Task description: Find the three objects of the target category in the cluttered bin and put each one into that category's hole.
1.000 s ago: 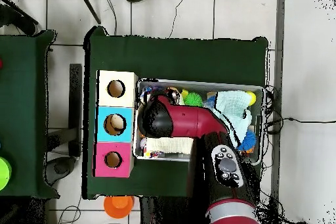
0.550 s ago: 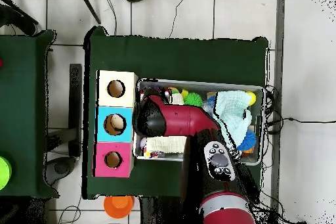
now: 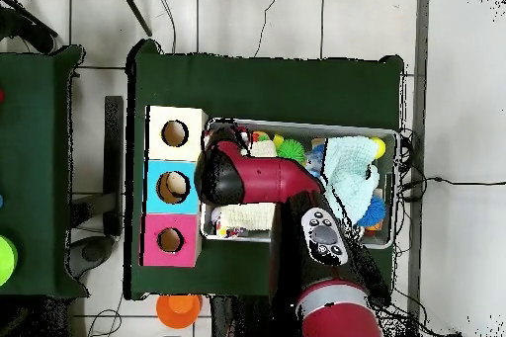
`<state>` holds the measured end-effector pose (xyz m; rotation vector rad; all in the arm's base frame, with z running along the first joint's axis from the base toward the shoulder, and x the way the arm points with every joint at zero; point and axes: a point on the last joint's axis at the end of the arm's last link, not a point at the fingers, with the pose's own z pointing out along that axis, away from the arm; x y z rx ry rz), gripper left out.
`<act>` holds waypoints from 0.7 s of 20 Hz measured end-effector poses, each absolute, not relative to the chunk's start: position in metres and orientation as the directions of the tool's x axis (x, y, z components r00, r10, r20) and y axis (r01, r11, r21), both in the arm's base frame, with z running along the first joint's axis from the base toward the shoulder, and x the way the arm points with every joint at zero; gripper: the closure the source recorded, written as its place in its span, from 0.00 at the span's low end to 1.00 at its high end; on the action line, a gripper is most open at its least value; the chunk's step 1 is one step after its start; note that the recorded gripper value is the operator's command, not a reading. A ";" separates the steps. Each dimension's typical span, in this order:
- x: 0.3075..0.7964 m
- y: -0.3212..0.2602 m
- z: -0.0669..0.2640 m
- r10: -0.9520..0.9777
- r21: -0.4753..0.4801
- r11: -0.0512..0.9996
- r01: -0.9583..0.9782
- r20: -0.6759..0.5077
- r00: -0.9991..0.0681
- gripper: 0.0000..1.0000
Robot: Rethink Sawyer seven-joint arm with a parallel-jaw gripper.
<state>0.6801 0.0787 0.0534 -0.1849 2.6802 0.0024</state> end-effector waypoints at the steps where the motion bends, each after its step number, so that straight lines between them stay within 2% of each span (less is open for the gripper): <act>1: 0.681 0.079 0.053 -0.130 -0.028 0.991 -0.131 -0.445 -0.886 0.00; 14: 0.677 0.082 0.038 -0.126 -0.021 0.991 -0.130 -0.441 -0.888 0.00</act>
